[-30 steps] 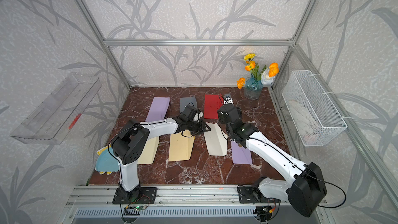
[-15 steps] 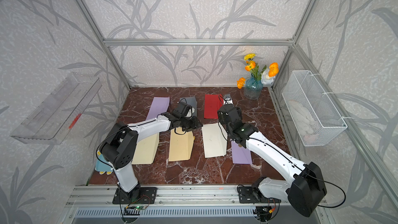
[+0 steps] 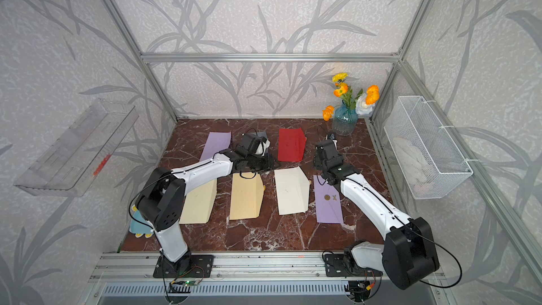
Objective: Open the envelope
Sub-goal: Pick up the envelope from the center of the board.
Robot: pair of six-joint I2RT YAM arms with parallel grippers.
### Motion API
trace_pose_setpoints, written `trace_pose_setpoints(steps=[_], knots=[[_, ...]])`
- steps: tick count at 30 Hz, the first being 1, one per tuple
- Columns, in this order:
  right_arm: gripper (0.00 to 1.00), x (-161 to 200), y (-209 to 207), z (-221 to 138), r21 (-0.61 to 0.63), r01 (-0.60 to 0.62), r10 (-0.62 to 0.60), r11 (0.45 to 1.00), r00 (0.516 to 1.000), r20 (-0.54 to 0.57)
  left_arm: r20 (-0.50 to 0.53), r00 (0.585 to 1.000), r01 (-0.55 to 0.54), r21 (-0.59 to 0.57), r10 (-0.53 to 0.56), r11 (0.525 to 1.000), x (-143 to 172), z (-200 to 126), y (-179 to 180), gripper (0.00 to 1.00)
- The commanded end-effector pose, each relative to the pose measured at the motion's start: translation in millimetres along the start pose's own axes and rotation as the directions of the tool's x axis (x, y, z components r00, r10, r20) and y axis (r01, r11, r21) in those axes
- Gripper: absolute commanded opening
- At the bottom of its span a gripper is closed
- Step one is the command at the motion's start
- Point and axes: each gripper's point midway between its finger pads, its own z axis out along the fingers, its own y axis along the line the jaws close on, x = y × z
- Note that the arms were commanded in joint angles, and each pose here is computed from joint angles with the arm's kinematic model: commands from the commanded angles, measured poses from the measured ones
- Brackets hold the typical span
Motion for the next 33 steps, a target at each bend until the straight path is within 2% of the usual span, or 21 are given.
trace_pose_setpoints(steps=[1,5,9,12,16,18,25,30,33], knots=[[0.74,36.4,-9.3,0.3,-0.028,-0.078,0.074,0.997,0.988,-0.138,-0.012,0.994,-0.104,0.122,0.107,0.987,-2.1,0.7,-43.0,0.5],[0.74,65.0,-22.5,3.6,-0.01,-0.118,0.113,0.993,0.965,-0.237,-0.047,0.987,-0.148,0.119,0.155,0.982,11.9,7.1,-54.4,0.5],[0.74,89.0,-26.0,4.0,-0.017,-0.169,0.156,0.985,0.94,-0.303,-0.104,0.978,-0.16,0.166,0.179,0.973,32.6,17.9,-67.8,0.5],[0.74,105.2,-29.2,6.6,-0.011,-0.209,0.193,0.978,0.92,-0.34,-0.189,0.953,-0.202,0.195,0.239,0.96,63.9,29.2,-82.3,0.49],[0.74,123.4,-35.4,16.4,-0.024,-0.333,0.298,0.943,0.872,-0.387,-0.282,0.917,-0.234,0.192,0.282,0.953,101.1,36.4,-87.6,0.48],[0.74,129.9,-34.2,20.7,-0.029,-0.396,0.351,0.918,0.842,-0.411,-0.29,0.92,-0.206,0.212,0.263,0.955,108.3,33.9,-90.8,0.48],[0.73,139.2,-13.6,34.8,-0.097,-0.481,0.372,0.871,0.778,-0.507,-0.292,0.945,-0.074,0.253,0.149,0.965,123.8,26.8,-102.7,0.48],[0.73,123.4,-6.6,42.0,-0.135,-0.51,0.394,0.85,0.784,-0.48,-0.287,0.958,0.083,0.286,0.003,0.954,138.3,40.2,-106.4,0.48],[0.72,118.0,-10.6,50.5,-0.13,-0.526,0.416,0.841,0.78,-0.467,-0.29,0.957,0.086,0.254,-0.009,0.963,152.2,50.1,-111.2,0.47]])
